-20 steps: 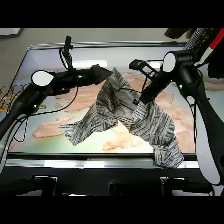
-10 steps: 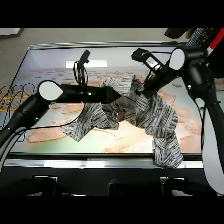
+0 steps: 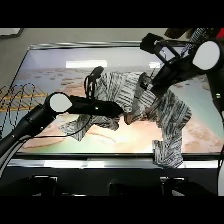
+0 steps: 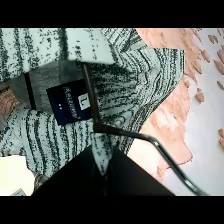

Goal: Fold the clothes and pants, and hang the long-sleeved shirts on hangers.

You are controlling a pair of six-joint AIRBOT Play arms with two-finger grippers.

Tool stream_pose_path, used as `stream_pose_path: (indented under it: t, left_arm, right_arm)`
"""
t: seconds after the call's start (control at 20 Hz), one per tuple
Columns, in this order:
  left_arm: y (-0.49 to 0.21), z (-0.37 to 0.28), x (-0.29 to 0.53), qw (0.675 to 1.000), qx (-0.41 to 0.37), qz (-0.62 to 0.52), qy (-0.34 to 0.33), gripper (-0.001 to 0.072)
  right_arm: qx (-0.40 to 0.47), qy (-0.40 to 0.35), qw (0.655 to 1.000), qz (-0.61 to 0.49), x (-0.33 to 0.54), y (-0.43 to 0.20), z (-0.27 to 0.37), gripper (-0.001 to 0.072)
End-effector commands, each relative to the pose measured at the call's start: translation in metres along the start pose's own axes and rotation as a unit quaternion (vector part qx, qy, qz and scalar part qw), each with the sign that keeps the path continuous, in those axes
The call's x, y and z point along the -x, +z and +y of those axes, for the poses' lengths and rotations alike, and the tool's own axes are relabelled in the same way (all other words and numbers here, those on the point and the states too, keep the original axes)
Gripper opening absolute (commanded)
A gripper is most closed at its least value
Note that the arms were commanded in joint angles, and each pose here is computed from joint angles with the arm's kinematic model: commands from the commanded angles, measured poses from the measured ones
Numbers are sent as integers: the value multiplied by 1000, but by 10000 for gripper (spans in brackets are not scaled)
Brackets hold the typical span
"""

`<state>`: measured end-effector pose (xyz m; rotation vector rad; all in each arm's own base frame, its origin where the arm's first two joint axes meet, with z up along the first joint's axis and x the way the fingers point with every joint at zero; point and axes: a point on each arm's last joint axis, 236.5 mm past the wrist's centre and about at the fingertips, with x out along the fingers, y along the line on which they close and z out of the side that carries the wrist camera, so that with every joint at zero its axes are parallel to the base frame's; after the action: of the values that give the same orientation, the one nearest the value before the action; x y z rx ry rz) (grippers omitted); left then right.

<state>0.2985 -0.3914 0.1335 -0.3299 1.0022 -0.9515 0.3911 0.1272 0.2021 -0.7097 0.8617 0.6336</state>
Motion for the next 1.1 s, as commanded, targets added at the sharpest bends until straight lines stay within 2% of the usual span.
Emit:
stream_pose_path:
  t: [0.0, 0.1, 0.25, 0.3, 0.35, 0.5, 0.65, 0.8, 0.95, 1.05]
  left_arm:
    - [-2, 16, -1, 999, -31, 3, 36, 19]
    - [3, 21, 0, 998, -40, -6, 44, 47]
    - [21, 20, 20, 997, -49, -25, 46, 446]
    - [28, 18, 35, 996, -69, -29, 46, 519]
    - [35, 16, 53, 994, -92, -33, 49, 550]
    - [50, 27, 111, 984, -151, -48, 75, 548]
    - [49, 55, 145, 962, -243, -32, 122, 546]
    - [37, 65, 149, 954, -274, 0, 124, 546]
    - [20, 77, 138, 922, -368, 38, 116, 547]
    - [7, 88, 130, 906, -405, 61, 109, 547]
  right_arm:
    - [17, 6, 1000, -10, 24, -2, 10, 25]
    - [22, 6, 1000, -19, 31, -1, 13, 25]
    - [33, 8, 999, -24, 33, 1, 15, 25]
    - [41, 10, 999, -26, 33, 2, 16, 25]
    - [48, 12, 998, -26, 33, 2, 17, 25]
    - [95, 22, 995, -21, 33, -1, 22, 25]
    - [155, 45, 986, -46, 33, 9, 34, 26]
    - [236, 80, 964, -90, 34, 23, 55, 26]
    - [246, 108, 957, -107, 32, 29, 68, 26]
    - [249, 119, 955, -107, 29, 28, 71, 26]
